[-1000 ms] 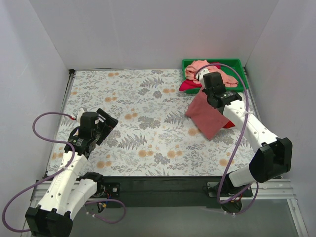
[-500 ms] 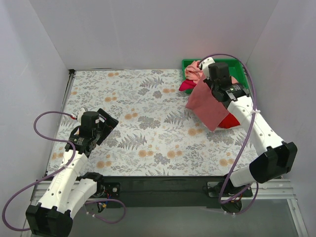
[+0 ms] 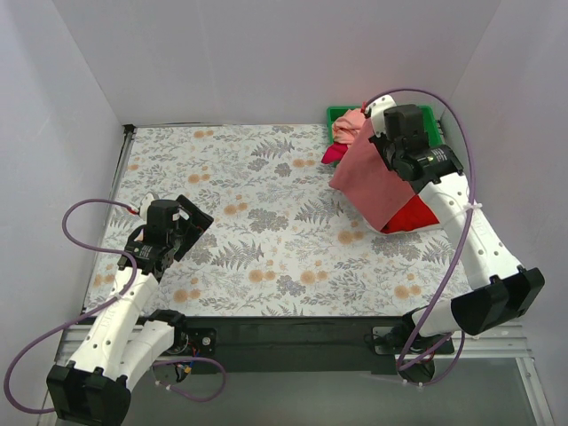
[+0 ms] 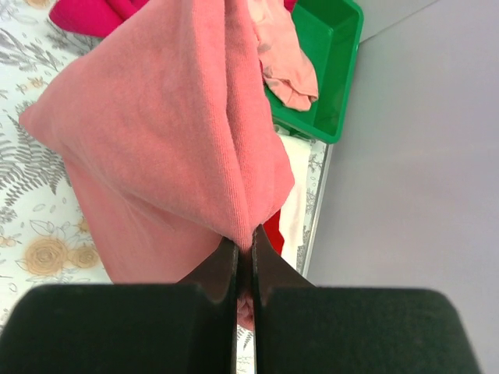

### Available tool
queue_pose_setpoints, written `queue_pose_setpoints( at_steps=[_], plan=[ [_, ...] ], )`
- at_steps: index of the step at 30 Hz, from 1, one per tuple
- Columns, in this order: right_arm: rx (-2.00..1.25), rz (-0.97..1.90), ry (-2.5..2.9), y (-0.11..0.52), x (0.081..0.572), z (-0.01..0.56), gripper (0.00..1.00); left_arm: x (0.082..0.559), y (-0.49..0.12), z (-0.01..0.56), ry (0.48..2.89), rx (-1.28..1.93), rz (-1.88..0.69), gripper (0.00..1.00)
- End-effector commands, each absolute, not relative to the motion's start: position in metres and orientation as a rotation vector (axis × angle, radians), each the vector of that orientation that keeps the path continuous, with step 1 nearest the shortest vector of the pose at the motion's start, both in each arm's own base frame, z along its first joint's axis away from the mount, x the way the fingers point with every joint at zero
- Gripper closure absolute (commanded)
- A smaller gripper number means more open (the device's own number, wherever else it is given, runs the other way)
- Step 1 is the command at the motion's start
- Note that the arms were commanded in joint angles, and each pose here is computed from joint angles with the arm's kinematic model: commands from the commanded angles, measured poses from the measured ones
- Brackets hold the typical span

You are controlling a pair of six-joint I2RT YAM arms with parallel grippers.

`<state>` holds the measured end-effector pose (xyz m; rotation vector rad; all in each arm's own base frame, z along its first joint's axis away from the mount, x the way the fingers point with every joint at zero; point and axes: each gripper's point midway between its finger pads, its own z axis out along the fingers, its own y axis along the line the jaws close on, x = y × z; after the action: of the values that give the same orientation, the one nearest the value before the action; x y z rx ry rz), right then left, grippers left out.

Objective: Fold and stack the t-shirts
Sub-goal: Neatly place the folded tshirt to the corner

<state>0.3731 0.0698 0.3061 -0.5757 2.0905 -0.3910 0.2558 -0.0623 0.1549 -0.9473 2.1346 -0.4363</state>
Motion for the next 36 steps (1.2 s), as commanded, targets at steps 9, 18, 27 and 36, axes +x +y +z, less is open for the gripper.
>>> queue_pose_setpoints(
  at_steps=[9, 18, 27, 36],
  plan=[
    [-0.434, -0.386, 2.048, 0.054, 0.375, 0.337, 0.99, 0.258, -0.058, 0.163, 2.113, -0.947, -0.411, 0.02],
    [-0.445, -0.401, 2.139, 0.022, 0.387, 0.303, 0.99, 0.259, -0.057, 0.163, 2.123, -0.951, -0.395, 0.02],
    [-0.420, -0.385, 2.223, -0.021, 0.416, 0.253, 0.99, 0.259, -0.055, 0.163, 2.119, -0.960, -0.386, 0.02],
    [-0.234, -0.418, 2.363, -0.078, 0.435, 0.199, 0.47, 0.258, -0.052, 0.162, 2.129, -0.970, -0.357, 0.02]
  ],
)
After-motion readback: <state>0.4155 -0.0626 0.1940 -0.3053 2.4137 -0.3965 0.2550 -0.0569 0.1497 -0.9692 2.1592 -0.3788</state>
